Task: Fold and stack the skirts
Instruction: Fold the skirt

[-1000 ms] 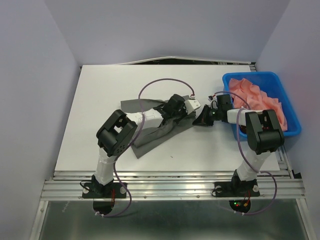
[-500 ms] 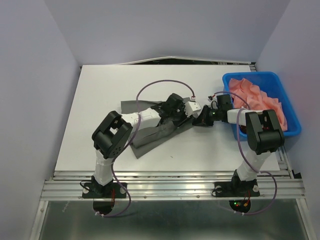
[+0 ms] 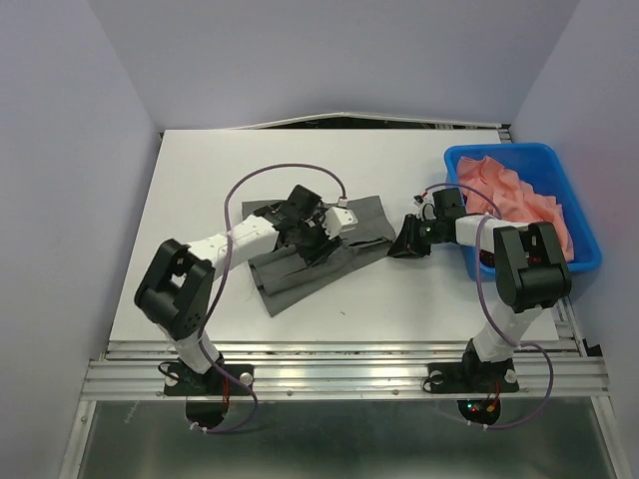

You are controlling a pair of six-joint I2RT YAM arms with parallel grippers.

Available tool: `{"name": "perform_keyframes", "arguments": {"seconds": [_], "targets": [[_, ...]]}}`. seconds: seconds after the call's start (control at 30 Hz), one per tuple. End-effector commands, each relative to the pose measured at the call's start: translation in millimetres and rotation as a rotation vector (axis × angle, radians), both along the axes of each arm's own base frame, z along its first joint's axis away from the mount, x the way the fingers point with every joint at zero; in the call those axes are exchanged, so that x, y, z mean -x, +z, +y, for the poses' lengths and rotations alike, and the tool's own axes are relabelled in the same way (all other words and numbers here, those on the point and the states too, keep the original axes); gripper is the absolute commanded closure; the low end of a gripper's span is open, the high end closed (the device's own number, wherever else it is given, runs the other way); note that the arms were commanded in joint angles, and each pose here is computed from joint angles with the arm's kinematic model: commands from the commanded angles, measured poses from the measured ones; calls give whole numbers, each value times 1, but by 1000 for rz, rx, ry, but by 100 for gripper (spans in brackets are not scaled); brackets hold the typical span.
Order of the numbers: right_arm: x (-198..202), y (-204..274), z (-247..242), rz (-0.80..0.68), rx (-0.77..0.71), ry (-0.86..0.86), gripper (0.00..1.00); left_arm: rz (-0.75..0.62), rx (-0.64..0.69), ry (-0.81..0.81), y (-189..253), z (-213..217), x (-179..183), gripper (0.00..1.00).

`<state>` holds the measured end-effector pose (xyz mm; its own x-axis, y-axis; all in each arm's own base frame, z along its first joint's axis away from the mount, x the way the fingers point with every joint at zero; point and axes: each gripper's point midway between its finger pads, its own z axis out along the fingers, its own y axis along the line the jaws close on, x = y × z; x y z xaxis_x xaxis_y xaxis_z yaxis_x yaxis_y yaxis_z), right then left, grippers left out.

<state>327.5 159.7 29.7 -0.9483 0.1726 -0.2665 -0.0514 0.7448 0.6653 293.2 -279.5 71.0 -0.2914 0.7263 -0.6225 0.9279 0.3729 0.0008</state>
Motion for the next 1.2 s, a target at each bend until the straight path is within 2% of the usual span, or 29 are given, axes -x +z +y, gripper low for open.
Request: {"name": "perform_keyframes", "arguments": {"seconds": [0.0, 0.07, 0.27, 0.43, 0.57, 0.6, 0.63, 0.73, 0.83, 0.87, 0.9, 0.97, 1.07, 1.13, 1.17], "targets": [[-9, 15, -4, -57, 42, 15, 68, -8, -106, -41, 13, 51, 32, 41], [-10, 12, -3, -43, 34, 13, 68, -20, -132, -48, 14, 64, 40, 26], [-18, 2, -4, -44, 48, -8, 69, 17, -204, -21, -10, 92, 65, 25], [-23, -5, -5, -32, 52, -34, 76, -15, -301, 39, -26, 115, 61, 29], [-26, -10, -7, -27, 65, -53, 95, -45, -337, 59, -27, 125, 58, 50], [-26, -12, -7, -26, 67, -54, 98, -53, -346, 62, -25, 127, 58, 60], [-26, -11, -7, -25, 65, -56, 99, -65, -341, 62, -21, 127, 58, 64], [-27, -9, -7, -32, 62, -56, 99, -71, -340, 50, -13, 132, 64, 78], [-28, -8, -6, -39, 61, -54, 99, -68, -339, 36, -7, 138, 73, 82], [-28, -7, -6, -43, 60, -55, 99, -59, -348, 35, -8, 141, 76, 87], [-28, -7, -6, -45, 60, -55, 99, -58, -357, 36, -9, 144, 78, 96], [-26, -5, -6, -43, 53, -55, 99, -37, -377, 18, -12, 151, 86, 99], [-24, -1, -3, -45, 36, -52, 99, -9, -391, 0, -16, 155, 93, 98], [-23, 2, -2, -51, 26, -43, 99, 9, -387, -10, -18, 153, 96, 87], [-20, 5, 1, -49, 6, -26, 99, 11, -381, -8, -17, 151, 95, 64]]}}
